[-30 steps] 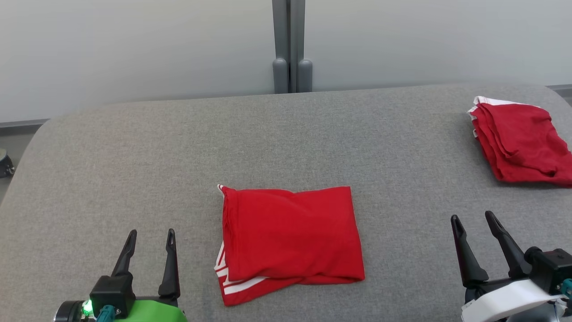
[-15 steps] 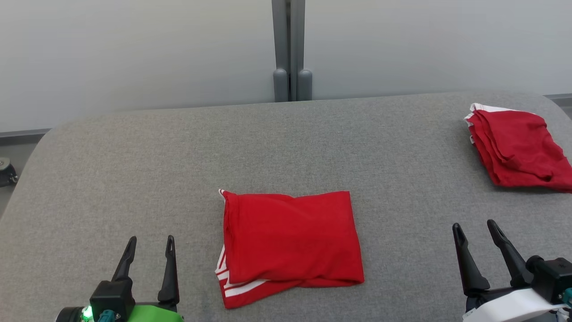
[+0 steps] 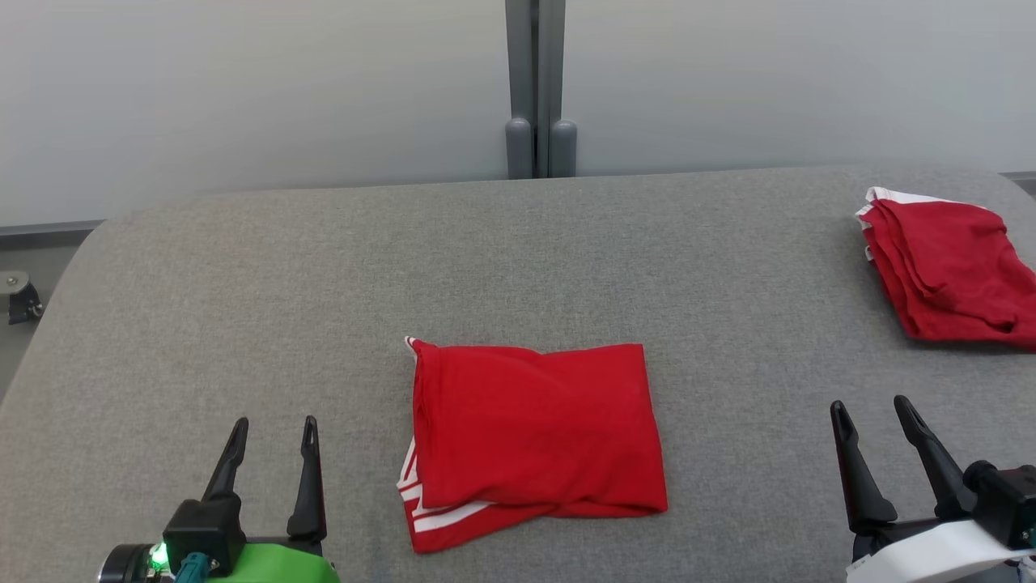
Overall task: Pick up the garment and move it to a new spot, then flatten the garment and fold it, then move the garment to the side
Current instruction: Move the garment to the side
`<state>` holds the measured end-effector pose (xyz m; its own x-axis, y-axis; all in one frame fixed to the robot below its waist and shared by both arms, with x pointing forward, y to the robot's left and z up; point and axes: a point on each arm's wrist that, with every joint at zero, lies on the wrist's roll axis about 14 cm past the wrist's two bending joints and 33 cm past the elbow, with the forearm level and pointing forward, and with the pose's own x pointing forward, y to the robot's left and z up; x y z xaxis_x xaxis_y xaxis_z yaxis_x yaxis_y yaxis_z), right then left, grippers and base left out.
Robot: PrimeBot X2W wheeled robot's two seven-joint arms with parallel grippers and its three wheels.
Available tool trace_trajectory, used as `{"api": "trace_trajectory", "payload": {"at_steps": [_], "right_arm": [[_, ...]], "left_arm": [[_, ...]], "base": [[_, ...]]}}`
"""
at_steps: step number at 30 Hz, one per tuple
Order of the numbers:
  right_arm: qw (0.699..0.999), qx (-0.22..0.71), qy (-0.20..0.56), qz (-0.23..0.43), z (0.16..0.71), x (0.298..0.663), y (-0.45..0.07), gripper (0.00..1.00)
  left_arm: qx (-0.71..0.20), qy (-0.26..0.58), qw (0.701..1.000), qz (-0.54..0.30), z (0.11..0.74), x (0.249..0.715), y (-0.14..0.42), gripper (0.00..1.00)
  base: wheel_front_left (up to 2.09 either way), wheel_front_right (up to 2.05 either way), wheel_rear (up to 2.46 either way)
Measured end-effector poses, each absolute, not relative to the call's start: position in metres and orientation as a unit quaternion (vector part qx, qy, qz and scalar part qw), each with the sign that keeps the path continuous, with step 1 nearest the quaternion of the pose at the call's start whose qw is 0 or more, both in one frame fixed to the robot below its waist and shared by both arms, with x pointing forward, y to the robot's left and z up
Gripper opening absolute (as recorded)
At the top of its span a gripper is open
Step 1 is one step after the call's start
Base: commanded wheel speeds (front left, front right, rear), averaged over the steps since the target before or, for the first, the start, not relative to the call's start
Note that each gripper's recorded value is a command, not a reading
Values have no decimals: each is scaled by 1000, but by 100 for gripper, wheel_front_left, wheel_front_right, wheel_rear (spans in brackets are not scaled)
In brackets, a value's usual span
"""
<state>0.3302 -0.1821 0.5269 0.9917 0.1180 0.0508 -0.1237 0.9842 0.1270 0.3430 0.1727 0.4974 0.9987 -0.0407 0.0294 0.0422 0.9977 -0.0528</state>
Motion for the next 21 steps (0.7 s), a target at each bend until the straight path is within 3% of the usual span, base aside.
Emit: {"api": "trace_trajectory", "payload": {"at_steps": [9, 14, 21], "right_arm": [[992, 63, 9, 105, 511, 368, -159, 100], [983, 71, 71, 154, 468, 395, -125, 100], [957, 99, 177, 207, 401, 406, -74, 100]], "left_arm": [[-30, -60, 997, -31, 525, 375, 163, 100], [-33, -63, 997, -30, 525, 396, 160, 100], [-35, -54, 998, -5, 516, 409, 172, 100]], "base": [[0, 0, 0], [0, 0, 0], [0, 0, 0]]}}
